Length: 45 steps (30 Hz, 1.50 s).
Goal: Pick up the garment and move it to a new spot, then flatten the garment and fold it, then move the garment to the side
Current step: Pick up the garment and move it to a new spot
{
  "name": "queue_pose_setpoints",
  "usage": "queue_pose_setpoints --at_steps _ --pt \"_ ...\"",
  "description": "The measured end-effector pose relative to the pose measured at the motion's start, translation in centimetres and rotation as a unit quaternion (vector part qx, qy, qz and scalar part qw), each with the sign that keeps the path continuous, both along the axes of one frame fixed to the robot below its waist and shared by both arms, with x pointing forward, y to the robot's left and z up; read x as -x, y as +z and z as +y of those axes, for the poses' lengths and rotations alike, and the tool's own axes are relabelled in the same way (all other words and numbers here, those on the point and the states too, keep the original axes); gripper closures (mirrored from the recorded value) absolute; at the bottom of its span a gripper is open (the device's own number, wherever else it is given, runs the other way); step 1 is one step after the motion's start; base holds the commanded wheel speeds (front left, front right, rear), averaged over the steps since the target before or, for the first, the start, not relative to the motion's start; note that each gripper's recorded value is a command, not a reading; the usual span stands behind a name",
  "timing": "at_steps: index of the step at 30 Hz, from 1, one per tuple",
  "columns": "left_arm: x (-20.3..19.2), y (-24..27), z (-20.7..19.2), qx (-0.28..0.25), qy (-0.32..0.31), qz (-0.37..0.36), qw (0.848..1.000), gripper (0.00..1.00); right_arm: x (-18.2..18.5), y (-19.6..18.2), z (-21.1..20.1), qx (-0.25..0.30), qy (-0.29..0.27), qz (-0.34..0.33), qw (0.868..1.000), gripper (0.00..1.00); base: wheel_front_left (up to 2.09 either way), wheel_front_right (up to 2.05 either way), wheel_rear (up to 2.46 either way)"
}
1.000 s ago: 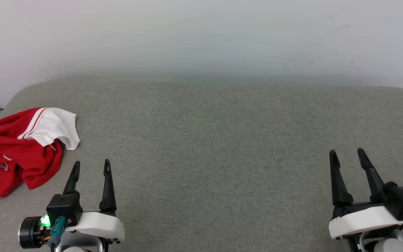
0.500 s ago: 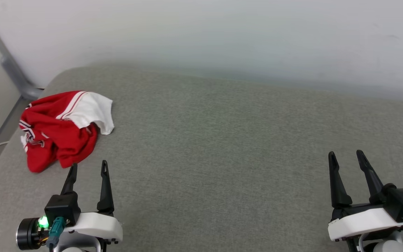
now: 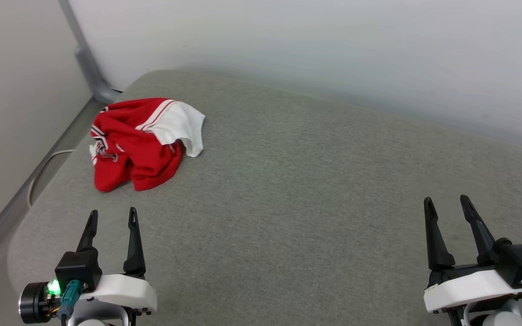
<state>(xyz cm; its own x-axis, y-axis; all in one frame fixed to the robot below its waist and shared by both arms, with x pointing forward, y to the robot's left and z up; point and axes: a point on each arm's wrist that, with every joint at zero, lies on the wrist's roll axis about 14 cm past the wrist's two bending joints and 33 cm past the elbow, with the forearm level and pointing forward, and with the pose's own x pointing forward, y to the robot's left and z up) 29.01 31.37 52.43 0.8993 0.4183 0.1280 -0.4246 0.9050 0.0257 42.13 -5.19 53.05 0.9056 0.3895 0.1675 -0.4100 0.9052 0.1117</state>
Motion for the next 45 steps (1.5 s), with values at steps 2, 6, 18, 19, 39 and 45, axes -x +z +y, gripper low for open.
queue_pose_setpoints --at_steps 2,6,18,19,39,45 --pt "0.7 0.0 0.6 0.001 0.012 0.0 1.0 0.0 -0.1 0.0 0.9 0.0 0.011 0.0 1.0 0.0 0.0 0.0 0.0" --pt "2.2 0.0 1.6 0.002 0.035 -0.001 0.999 0.0 -0.2 0.0 2.6 0.0 0.034 -0.001 0.999 0.0 0.0 0.0 0.0" --pt "5.9 -0.1 4.0 0.006 0.089 -0.001 0.996 0.0 -0.2 0.1 6.4 0.001 0.085 -0.002 0.996 0.0 0.0 0.0 0.0" --pt "6.0 -0.2 4.0 0.006 0.091 0.0 0.996 0.0 -0.1 0.1 6.6 0.001 0.086 -0.002 0.996 0.0 0.0 0.0 0.0" --pt "-2.9 7.7 7.6 -0.061 0.038 -0.065 0.995 0.0 -3.0 -1.4 5.3 0.026 0.062 -0.011 0.998 0.0 0.0 0.0 0.0" --pt "-8.6 10.5 9.8 -0.071 0.022 -0.089 0.993 0.0 -5.3 -2.6 4.6 0.034 0.048 -0.015 0.998 0.0 0.0 0.0 0.0"
